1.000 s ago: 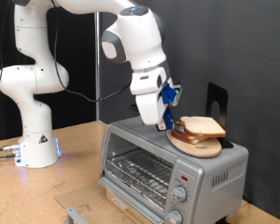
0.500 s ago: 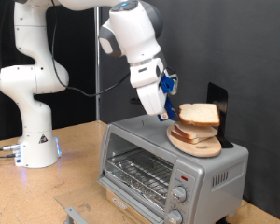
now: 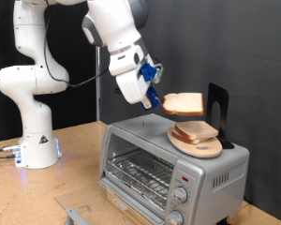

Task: Make a piece of toast with the oven

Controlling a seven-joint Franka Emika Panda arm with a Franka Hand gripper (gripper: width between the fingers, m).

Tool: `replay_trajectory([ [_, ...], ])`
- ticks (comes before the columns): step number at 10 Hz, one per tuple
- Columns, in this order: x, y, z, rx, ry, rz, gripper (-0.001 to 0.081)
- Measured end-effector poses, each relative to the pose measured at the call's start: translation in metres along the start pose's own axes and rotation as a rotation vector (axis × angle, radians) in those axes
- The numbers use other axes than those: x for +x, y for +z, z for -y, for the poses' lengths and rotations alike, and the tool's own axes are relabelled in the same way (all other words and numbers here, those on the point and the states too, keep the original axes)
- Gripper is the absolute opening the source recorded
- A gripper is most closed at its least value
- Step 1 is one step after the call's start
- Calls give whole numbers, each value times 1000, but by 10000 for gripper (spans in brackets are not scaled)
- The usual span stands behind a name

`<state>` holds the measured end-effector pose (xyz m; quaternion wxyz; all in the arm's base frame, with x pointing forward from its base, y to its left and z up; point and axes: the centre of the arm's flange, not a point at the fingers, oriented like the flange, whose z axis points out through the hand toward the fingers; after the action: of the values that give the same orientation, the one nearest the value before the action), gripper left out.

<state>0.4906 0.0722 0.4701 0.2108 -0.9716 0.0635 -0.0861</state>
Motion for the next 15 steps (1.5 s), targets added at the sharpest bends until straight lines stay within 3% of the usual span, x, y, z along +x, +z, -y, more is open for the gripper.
replay_trajectory([
  [3,-3,4,-6,11,-31,-1,483],
  [8,-27,-13,-78,-8,-36,-52,483],
  [12,-52,-44,-130,30,-67,-77,483],
  [15,-69,-60,-148,49,-51,-89,483],
])
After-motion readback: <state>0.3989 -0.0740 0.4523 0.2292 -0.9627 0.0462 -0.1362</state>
